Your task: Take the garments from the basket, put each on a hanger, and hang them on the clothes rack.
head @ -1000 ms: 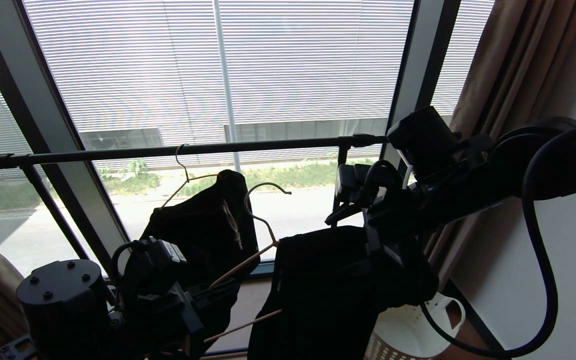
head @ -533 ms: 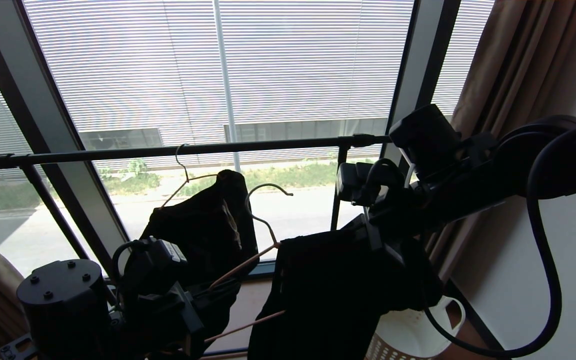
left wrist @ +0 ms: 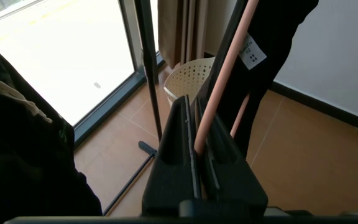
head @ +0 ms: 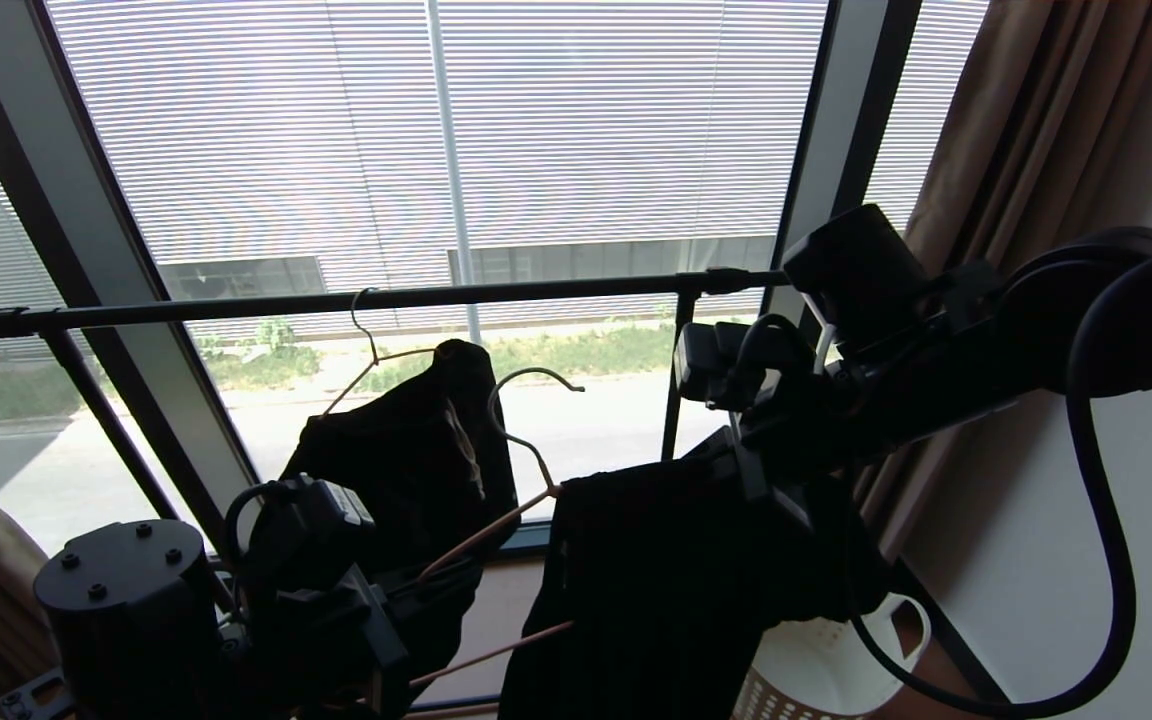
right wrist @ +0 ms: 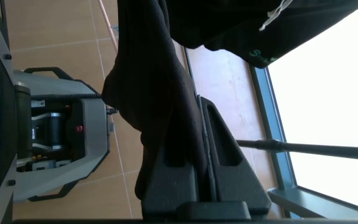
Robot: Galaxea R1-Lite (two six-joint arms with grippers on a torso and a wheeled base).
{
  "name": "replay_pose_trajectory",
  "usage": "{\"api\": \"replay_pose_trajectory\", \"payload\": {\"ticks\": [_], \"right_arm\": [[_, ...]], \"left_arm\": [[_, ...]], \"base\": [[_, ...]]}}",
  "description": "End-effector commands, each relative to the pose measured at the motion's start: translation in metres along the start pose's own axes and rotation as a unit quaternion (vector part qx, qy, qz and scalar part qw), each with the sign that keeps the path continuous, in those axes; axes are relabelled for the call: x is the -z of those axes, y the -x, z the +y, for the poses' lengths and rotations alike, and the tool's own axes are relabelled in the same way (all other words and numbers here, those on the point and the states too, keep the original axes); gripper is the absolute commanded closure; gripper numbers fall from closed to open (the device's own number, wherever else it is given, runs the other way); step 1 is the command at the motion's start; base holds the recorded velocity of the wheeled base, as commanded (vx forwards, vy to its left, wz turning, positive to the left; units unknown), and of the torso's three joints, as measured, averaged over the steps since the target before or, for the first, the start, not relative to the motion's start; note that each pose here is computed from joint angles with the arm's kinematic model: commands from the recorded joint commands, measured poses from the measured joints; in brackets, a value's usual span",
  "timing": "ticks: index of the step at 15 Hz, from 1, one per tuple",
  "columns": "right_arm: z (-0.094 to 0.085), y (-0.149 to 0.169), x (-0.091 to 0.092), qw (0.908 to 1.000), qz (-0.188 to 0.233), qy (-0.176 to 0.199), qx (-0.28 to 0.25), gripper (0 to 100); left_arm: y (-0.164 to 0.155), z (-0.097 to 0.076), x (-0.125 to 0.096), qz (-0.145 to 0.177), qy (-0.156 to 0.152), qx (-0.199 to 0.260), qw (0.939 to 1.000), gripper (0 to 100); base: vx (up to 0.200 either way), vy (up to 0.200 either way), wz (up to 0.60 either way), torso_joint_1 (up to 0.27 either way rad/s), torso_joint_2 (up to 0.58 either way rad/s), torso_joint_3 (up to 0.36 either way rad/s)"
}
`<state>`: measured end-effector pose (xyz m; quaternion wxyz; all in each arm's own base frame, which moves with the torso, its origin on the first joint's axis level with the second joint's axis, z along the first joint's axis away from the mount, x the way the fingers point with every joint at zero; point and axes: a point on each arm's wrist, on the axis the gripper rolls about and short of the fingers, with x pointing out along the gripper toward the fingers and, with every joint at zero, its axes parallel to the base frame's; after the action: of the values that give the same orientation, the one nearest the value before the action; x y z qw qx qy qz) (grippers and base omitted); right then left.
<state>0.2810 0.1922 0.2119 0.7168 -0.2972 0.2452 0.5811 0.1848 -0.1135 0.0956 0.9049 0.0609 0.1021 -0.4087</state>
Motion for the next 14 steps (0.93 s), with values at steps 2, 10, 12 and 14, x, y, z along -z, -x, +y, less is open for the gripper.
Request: {"api": "replay_pose_trajectory", "payload": {"ticks": [2,10,12,14], "right_arm": [[0.001,0.001,0.000,1.0000,-0.001,0.001,0.000,100],[0.001,0.002,0.000,1.0000,-0.002,0.001,0.001,100],[0.001,0.006,-0.001,1.0000,-0.005,0.002,0.005,100],[0.001,0.009,0.000,1.0000,-0.005,0.000,0.007,100]], "left_arm": [[0.000,0.000,0.001,0.003,0.002,0.000,1.0000,0],[0.000,0.001,-0.003,-0.018,-0.004,-0.004,0.9998,0],[-0.001,0.006,-0.004,-0.028,-0.004,-0.013,0.9995,0],[0.001,0.012,-0.006,-0.034,-0.003,-0.028,0.9990,0]], "base": [[0.000,0.000,0.00,0.000,0.00,0.000],[0.000,0.000,0.00,0.000,0.00,0.000],[0.000,0.000,0.00,0.000,0.00,0.000],[0.000,0.000,0.00,0.000,0.00,0.000]]}}
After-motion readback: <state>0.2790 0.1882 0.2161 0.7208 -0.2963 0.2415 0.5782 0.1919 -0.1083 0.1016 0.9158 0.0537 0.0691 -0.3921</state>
